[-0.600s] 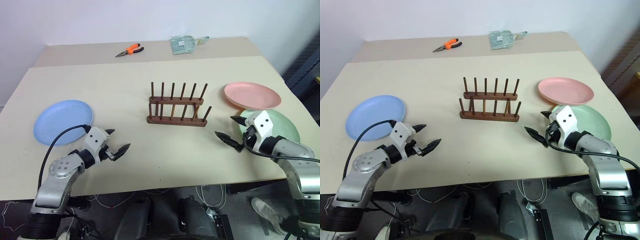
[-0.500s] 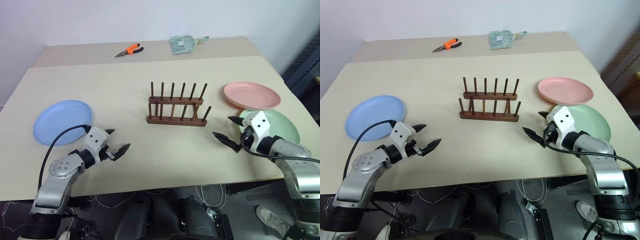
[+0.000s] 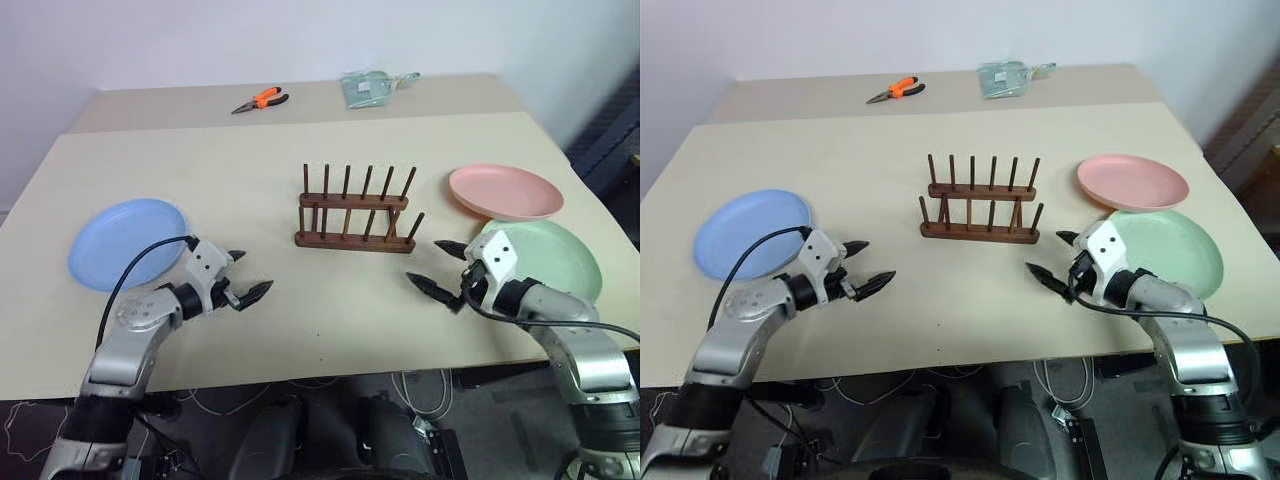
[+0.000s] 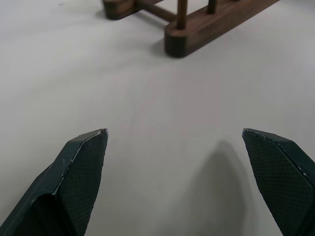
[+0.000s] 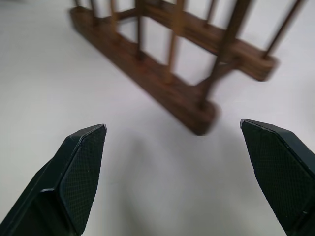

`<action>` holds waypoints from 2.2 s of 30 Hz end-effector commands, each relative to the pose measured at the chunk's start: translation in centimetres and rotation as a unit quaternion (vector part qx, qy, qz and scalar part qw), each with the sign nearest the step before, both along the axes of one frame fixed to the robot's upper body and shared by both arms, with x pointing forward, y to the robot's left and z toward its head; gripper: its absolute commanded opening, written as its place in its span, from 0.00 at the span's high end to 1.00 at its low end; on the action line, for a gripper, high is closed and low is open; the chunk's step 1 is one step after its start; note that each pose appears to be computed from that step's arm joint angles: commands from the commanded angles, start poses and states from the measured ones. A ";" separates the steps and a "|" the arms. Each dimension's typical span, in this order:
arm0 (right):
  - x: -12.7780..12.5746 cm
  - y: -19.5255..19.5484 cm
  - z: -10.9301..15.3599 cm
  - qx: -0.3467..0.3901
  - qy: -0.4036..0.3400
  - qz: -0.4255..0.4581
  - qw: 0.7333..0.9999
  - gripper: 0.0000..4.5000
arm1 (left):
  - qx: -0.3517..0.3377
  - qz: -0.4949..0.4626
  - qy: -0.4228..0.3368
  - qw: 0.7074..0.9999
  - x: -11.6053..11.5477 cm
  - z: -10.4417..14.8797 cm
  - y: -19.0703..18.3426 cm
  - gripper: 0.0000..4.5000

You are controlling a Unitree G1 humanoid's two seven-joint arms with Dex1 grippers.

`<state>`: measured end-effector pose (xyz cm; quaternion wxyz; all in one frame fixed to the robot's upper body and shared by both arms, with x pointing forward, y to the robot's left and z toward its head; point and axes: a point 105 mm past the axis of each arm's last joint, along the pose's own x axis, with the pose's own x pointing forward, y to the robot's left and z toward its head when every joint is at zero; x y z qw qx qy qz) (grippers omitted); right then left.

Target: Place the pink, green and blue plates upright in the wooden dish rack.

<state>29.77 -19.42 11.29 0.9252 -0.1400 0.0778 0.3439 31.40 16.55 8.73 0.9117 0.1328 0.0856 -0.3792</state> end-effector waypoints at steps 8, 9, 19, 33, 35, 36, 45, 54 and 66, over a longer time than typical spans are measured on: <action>-1.3 2.9 1.8 0.020 -0.054 -0.024 0.998 0.01 | 0.027 -0.117 0.007 0.993 7.6 0.1 -6.3 0.00; -1.3 2.9 1.8 0.020 -0.055 -0.027 0.998 0.01 | 0.025 -0.123 0.012 0.992 7.9 0.0 -6.9 0.00; -1.2 3.2 2.2 0.015 -0.063 -0.036 0.997 0.00 | 0.011 -0.185 0.029 0.982 7.3 -0.7 -9.0 0.52; -1.3 -2.3 1.8 -0.061 -0.047 -0.073 0.994 0.00 | 0.023 -0.324 0.000 0.946 0.1 0.3 -10.5 0.83; -1.8 -3.4 1.7 -0.073 -0.040 -0.081 0.993 0.00 | 0.029 -0.327 0.004 0.945 -0.4 0.1 -10.4 0.83; -2.0 -3.8 1.6 -0.078 -0.037 -0.085 0.993 0.00 | 0.032 -0.325 0.007 0.945 -0.5 0.0 -10.3 0.60; -3.1 -4.9 0.7 -0.108 -0.011 -0.079 0.991 0.00 | 0.071 -0.257 0.041 0.963 0.0 -1.2 -6.9 0.01; -5.3 -2.4 -1.8 -0.110 0.051 0.002 0.993 0.88 | 0.027 -0.260 0.097 0.960 -4.3 -1.1 -6.6 0.76; -2.0 -0.2 -3.3 -0.139 0.024 -0.019 0.990 1.00 | 0.042 -0.194 0.065 0.978 -2.6 -3.5 -11.4 0.87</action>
